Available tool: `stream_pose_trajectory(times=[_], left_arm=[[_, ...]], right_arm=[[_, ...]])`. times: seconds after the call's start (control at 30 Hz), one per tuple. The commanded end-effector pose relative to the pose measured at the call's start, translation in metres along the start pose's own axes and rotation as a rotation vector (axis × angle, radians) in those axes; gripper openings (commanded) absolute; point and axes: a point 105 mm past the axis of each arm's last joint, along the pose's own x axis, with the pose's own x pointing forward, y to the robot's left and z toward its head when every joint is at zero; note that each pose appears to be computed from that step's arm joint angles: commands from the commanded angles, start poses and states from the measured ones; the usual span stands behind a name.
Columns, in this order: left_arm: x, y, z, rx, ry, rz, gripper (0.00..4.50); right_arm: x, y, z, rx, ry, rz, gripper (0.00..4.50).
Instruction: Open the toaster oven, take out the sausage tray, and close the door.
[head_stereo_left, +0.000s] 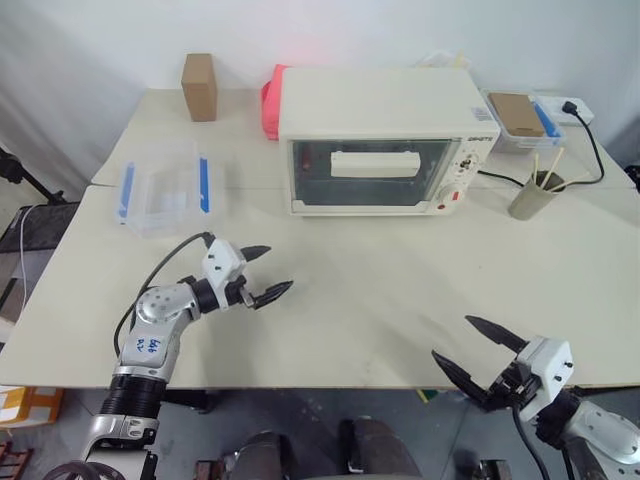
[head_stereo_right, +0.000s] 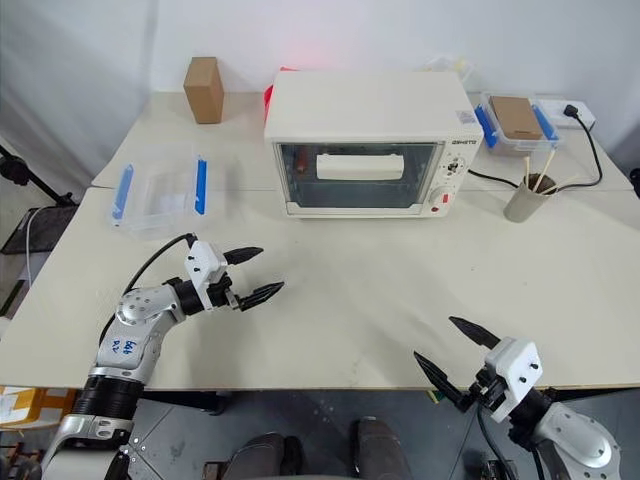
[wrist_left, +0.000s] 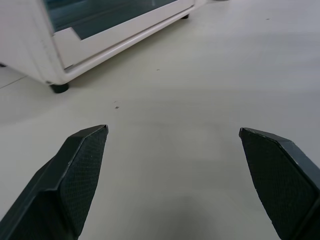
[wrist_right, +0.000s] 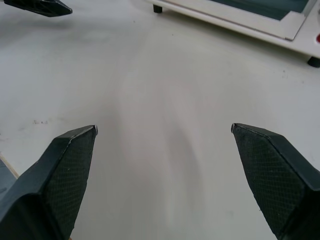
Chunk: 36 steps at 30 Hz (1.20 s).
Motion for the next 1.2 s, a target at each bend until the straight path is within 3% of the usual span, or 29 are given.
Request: stream_pose_trajectory(times=[0.03,0.2,0.3,0.47,0.63,1.0,1.13,1.2], left_arm=[[-0.006,0.003,0.014,0.033,-0.044,0.001,4.45],[-0.026,0.001,0.032,-0.03,-0.113,-0.08,4.45],[-0.048,0.002,0.053,-0.086,-0.175,-0.084,4.45],[-0.056,-0.01,0.057,-0.142,-0.168,-0.118,4.45],[-0.054,-0.015,0.06,-0.165,-0.186,-0.104,4.45],[-0.051,-0.015,0.057,-0.186,-0.197,-0.06,4.45],[-0.052,0.003,0.063,-0.218,-0.229,-0.005,4.45],[-0.053,0.013,0.068,-0.207,-0.249,0.013,4.08]], right_arm=[[0.011,-0.009,0.015,-0.005,-0.082,-0.007,4.5],[0.044,-0.025,0.041,0.079,-0.184,0.033,4.5],[0.089,-0.057,0.076,0.075,-0.269,0.055,4.5],[0.128,-0.081,0.099,0.103,-0.298,0.052,4.5],[0.16,-0.081,0.122,0.094,-0.348,0.107,4.5],[0.169,-0.059,0.144,0.025,-0.453,0.206,4.5],[0.146,-0.035,0.119,-0.199,-0.402,0.33,4.5],[0.141,-0.034,0.108,-0.243,-0.364,0.34,4.5]])
